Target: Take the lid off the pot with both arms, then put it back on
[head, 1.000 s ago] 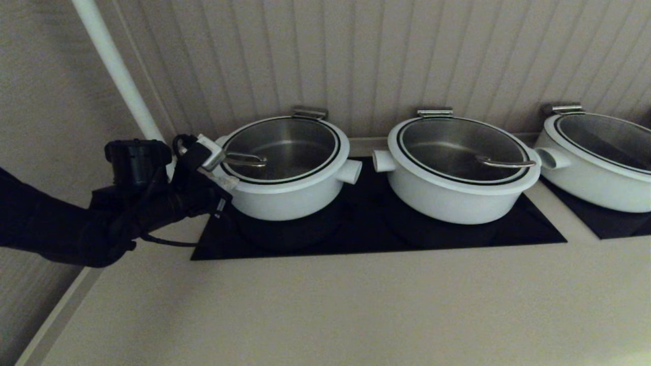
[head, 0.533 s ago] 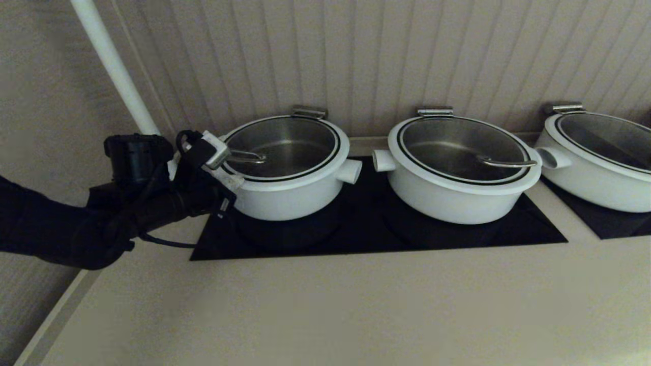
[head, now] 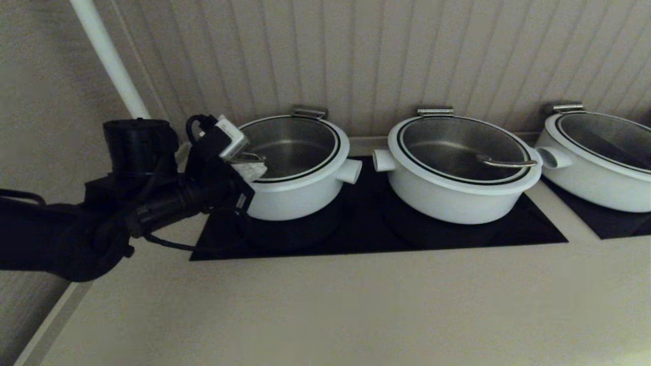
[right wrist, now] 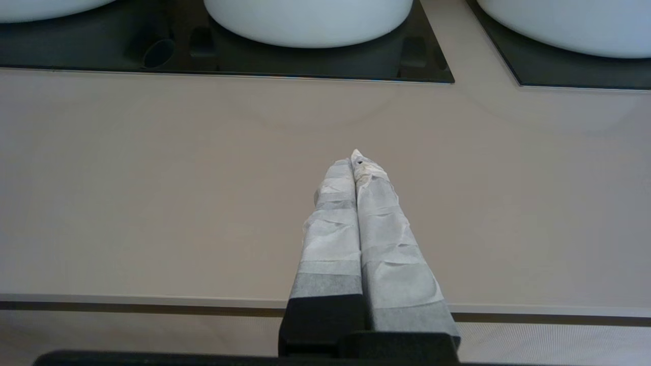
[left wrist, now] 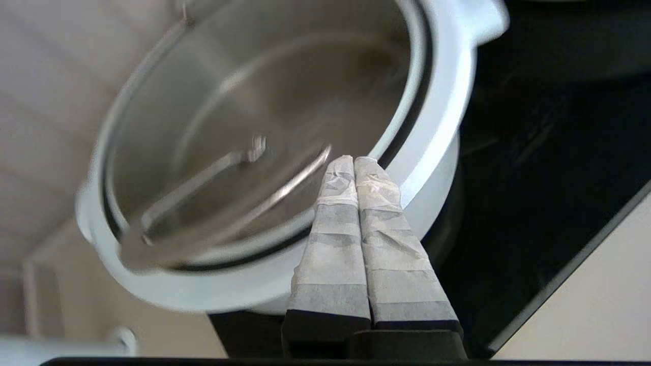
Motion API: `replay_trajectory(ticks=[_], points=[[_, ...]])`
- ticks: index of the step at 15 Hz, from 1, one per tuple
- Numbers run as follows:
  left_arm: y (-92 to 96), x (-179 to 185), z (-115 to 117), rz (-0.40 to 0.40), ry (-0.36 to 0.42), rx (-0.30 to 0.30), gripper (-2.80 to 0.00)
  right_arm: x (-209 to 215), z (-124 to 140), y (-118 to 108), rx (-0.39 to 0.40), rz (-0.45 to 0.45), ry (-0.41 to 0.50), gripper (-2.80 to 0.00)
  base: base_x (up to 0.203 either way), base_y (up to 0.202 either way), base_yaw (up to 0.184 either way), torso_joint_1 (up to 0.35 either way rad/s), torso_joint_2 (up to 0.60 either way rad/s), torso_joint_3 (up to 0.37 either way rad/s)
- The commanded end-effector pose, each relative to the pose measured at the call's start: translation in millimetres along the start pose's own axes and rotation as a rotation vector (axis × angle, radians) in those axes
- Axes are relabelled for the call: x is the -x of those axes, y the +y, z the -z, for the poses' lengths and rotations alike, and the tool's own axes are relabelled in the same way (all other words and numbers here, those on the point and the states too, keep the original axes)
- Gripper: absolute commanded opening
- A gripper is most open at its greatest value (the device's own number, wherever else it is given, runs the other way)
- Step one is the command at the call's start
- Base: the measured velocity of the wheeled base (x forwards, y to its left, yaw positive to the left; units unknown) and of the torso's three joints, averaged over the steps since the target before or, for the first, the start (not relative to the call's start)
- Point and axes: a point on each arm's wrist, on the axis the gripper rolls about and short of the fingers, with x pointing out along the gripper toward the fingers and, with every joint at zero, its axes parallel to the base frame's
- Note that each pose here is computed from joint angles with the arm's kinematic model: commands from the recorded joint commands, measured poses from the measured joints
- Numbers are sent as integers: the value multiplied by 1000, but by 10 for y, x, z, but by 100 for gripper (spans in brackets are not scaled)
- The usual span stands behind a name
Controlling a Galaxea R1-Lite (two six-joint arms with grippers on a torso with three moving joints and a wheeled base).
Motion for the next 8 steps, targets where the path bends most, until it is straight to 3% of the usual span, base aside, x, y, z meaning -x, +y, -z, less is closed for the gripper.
replay_trajectory(ticks=[1,8], points=[[9,84,-104,-8,-38,-36,-280,0,0,0,2,0,-1,-280,0,0,0,0,0,0],[-94,394,-464,-2,-159,-106,-280,0,0,0,0,0,-1,-280,0,0,0,0,0,0]])
